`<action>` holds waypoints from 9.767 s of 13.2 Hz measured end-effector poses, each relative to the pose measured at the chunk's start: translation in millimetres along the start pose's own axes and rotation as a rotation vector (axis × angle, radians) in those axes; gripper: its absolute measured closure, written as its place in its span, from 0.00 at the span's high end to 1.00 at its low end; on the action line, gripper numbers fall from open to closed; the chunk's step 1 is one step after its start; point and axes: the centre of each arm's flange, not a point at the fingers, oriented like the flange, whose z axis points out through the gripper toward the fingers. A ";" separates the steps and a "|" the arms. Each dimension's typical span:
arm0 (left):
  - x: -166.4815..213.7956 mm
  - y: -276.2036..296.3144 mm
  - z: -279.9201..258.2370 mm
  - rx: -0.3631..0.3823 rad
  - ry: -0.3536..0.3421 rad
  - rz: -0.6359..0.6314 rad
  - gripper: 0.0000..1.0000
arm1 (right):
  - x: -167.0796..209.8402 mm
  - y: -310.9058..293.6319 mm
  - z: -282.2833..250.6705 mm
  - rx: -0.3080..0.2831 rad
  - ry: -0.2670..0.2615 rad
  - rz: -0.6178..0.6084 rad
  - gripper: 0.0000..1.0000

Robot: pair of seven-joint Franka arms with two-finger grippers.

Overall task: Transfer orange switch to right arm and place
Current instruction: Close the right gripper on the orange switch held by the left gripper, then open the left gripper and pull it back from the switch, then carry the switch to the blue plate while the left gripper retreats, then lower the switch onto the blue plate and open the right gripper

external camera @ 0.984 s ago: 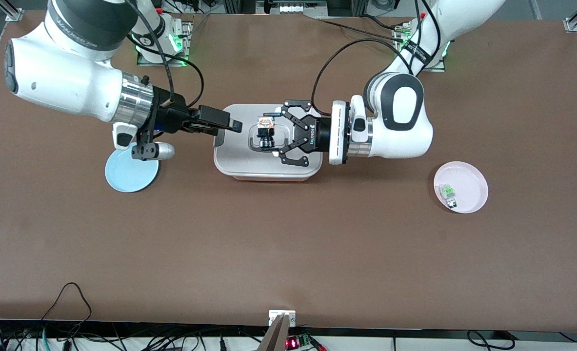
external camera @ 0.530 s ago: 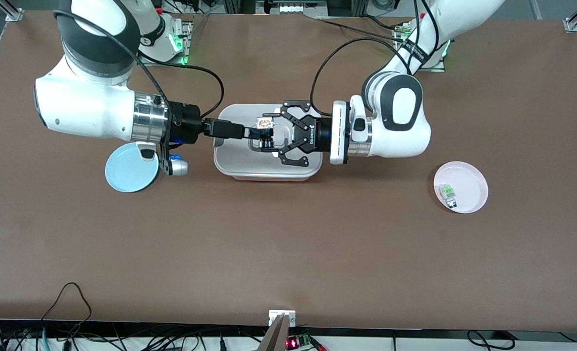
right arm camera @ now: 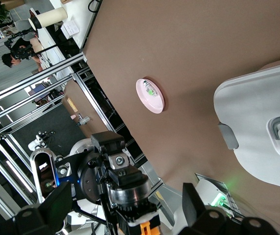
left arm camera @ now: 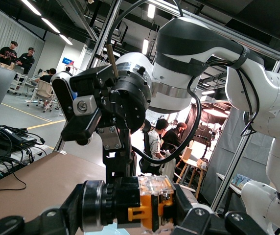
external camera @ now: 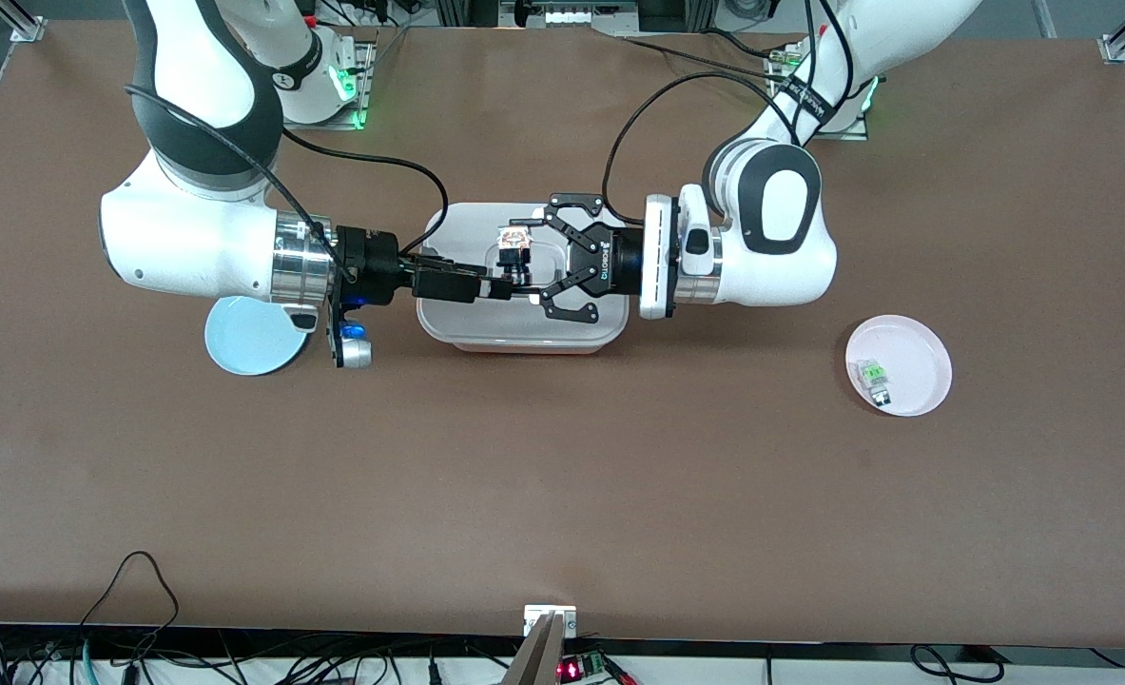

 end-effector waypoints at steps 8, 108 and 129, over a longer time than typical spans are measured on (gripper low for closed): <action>-0.2 -0.1 0.0 0.002 -0.001 0.000 0.74 | -16.4 9.8 2.3 0.011 -0.026 -0.022 1.00; 174.5 -6.8 -295.3 0.966 -1.388 -0.608 1.00 | 68.6 182.9 -135.9 -1.213 -0.232 -1.077 0.40; 185.3 107.8 -343.2 1.440 -0.989 -1.072 1.00 | 109.6 330.6 -148.8 -1.295 -0.503 -1.524 0.39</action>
